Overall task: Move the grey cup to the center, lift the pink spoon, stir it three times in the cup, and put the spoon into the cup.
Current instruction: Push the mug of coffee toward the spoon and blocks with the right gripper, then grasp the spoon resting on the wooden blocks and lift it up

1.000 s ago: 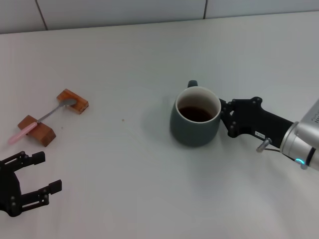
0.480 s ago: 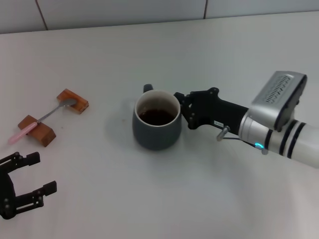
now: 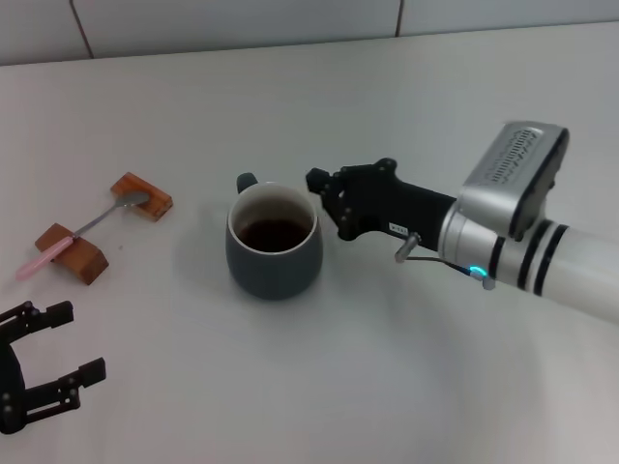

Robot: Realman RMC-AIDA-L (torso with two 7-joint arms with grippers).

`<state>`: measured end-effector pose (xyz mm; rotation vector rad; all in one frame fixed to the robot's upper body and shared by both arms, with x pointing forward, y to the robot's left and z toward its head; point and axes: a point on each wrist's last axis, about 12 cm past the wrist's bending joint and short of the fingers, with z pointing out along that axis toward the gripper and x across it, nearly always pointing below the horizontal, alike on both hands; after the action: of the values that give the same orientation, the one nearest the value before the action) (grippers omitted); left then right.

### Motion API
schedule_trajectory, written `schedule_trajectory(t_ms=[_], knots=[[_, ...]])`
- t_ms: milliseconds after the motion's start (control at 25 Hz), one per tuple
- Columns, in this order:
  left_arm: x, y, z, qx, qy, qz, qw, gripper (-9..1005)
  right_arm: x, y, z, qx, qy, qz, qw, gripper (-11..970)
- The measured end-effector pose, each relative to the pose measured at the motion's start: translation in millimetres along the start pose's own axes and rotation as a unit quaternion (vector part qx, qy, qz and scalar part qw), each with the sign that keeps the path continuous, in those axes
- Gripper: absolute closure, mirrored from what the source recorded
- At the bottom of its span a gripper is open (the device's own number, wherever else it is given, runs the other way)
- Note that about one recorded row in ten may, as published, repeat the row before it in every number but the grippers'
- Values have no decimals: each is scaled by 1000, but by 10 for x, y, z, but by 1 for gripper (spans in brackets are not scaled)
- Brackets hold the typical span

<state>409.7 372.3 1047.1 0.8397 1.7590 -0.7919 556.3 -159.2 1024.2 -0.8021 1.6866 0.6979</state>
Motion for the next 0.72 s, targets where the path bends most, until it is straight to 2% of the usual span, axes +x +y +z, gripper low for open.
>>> schedule_trajectory(t_ms=[120, 160, 200, 240, 280, 360, 400, 440, 480, 600, 640, 720], knots=[[1, -1, -2, 0, 0, 0, 1000, 198, 65, -101, -242, 39, -39, 21, 998, 928], [1, -2, -2, 0, 0, 0, 1000, 198, 127, -167, -530, 71, -83, 31, 994, 928], [0, -3, -2, 1, -1, 1, 1000, 198, 127, -167, -530, 71, -83, 31, 994, 927], [0, -3, -2, 1, -1, 1, 1000, 198, 171, -180, -929, 96, -146, 26, 984, 927], [-1, -5, -2, 1, -1, 1, 1000, 198, 171, -180, -929, 96, -146, 26, 984, 927], [-14, -4, 8, 5, -4, 2, 1000, 199, 189, -131, -1264, 99, -192, 7, 976, 927], [-19, -1, 14, 6, -4, 3, 1000, 199, 187, -75, -1431, 90, -215, -6, 972, 927], [-19, -1, 14, 6, -4, 3, 1000, 199, 209, 36, -1712, 69, -236, -27, 969, 927], [-25, 4, 20, 7, -5, 4, 1000, 199, 209, 36, -1712, 69, -236, -27, 969, 926], [-66, 32, 79, 13, -9, 9, 1000, 200, 273, 205, -1980, 18, -227, -41, 973, 926], [-79, 41, 98, 15, -10, 11, 1000, 200, 326, 292, -2092, -21, -202, -34, 979, 926], [-96, 53, 123, 17, -12, 14, 1000, 200, 382, 339, -2176, -53, -167, -17, 984, 926]])
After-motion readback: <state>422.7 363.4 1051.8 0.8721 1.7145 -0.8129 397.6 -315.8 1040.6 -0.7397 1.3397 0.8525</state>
